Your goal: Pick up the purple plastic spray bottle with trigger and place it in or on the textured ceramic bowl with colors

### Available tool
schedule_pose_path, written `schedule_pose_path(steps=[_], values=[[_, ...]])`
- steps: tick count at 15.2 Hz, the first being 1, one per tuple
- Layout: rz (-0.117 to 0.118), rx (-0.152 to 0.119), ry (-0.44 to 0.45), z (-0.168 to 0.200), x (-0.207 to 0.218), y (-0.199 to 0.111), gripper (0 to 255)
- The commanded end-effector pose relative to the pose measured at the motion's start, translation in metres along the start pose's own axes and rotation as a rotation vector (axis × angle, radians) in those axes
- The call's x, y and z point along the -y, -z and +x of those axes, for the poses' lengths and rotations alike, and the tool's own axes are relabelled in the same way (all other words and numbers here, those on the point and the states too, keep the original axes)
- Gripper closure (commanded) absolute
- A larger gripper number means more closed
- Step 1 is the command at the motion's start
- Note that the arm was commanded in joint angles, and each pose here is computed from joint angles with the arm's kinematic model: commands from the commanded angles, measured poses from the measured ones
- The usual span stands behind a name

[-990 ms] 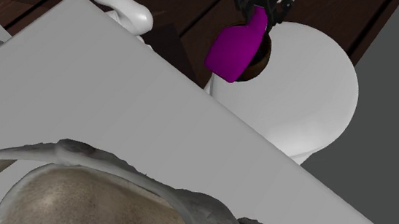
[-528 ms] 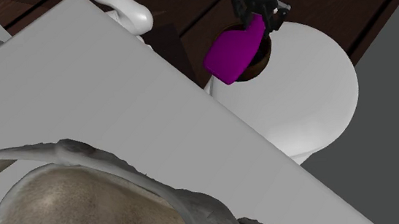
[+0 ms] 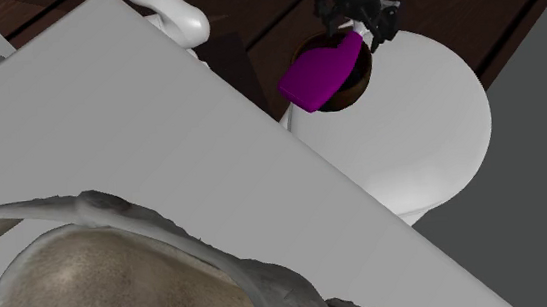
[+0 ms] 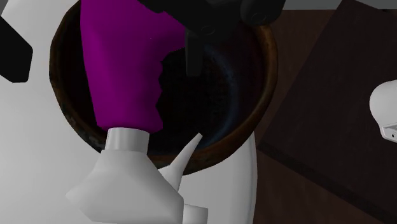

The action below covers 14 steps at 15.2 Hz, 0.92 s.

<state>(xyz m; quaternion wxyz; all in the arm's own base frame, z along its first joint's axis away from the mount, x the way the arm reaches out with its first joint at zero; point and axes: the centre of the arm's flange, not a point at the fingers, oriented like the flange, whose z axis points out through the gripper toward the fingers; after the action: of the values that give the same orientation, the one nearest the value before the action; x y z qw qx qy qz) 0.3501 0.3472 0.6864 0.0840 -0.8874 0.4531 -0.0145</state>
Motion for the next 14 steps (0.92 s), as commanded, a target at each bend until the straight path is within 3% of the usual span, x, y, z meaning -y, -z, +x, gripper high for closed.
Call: schedule_pose_path(steps=[1,2,6,14], values=[[0.000,0.000,0.000,0.000,0.000,0.000,0],[0.000,0.000,0.000,0.000,0.000,0.000,0],[0.000,0.000,0.000,0.000,0.000,0.050,0],[0.000,0.000,0.000,0.000,0.000,0.050,0]])
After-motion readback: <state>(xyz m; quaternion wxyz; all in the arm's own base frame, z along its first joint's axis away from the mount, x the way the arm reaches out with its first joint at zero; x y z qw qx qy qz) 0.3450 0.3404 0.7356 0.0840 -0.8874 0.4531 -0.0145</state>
